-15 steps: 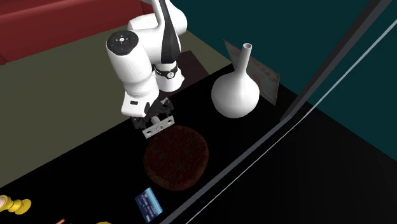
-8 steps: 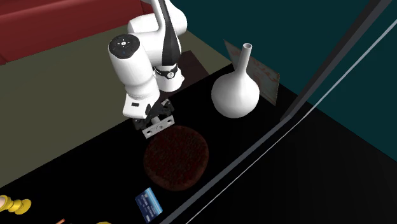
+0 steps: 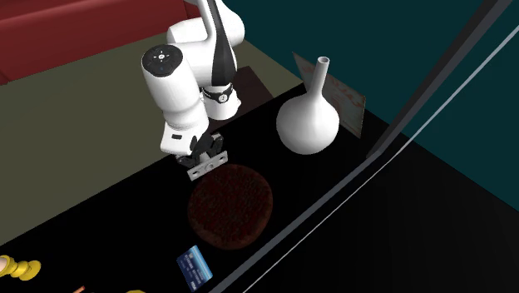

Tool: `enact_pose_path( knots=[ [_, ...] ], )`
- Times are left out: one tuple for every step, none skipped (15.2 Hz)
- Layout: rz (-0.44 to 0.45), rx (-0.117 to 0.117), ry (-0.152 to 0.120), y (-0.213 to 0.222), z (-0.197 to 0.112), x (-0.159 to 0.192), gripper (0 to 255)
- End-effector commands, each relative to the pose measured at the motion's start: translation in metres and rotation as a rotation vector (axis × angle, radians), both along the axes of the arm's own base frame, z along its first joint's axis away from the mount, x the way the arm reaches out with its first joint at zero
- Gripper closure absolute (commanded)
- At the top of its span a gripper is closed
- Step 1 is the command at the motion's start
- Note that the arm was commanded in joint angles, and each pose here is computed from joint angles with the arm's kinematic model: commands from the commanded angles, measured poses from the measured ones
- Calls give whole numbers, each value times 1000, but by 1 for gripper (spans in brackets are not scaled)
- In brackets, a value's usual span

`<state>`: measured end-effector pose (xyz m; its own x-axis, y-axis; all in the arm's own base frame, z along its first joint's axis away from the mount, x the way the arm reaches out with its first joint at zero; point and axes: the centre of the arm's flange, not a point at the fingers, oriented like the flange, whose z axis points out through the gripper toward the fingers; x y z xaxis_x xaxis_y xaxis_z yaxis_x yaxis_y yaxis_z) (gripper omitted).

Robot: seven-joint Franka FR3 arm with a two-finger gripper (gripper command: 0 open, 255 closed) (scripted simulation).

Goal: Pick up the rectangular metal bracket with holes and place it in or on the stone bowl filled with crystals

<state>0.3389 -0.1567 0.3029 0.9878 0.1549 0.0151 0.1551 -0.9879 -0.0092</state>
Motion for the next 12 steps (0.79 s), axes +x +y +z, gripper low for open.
enact_pose_path(
  knots=[
    [0, 0, 1, 0, 0, 0, 255],
    [0, 0, 1, 0, 0, 0, 255],
    [0, 0, 1, 0, 0, 0, 255],
    [0, 0, 1, 0, 0, 0, 255],
    [0, 0, 1, 0, 5, 0, 255],
    [0, 0, 1, 0, 10, 0, 255],
    [0, 0, 1, 0, 16, 0, 255],
    [0, 0, 1, 0, 21, 0, 255],
    [0, 0, 1, 0, 26, 0, 255],
    [0, 0, 1, 0, 31, 0, 255],
    [0, 0, 1, 0, 37, 0, 255],
    [0, 0, 1, 0, 42, 0, 255]
  ],
)
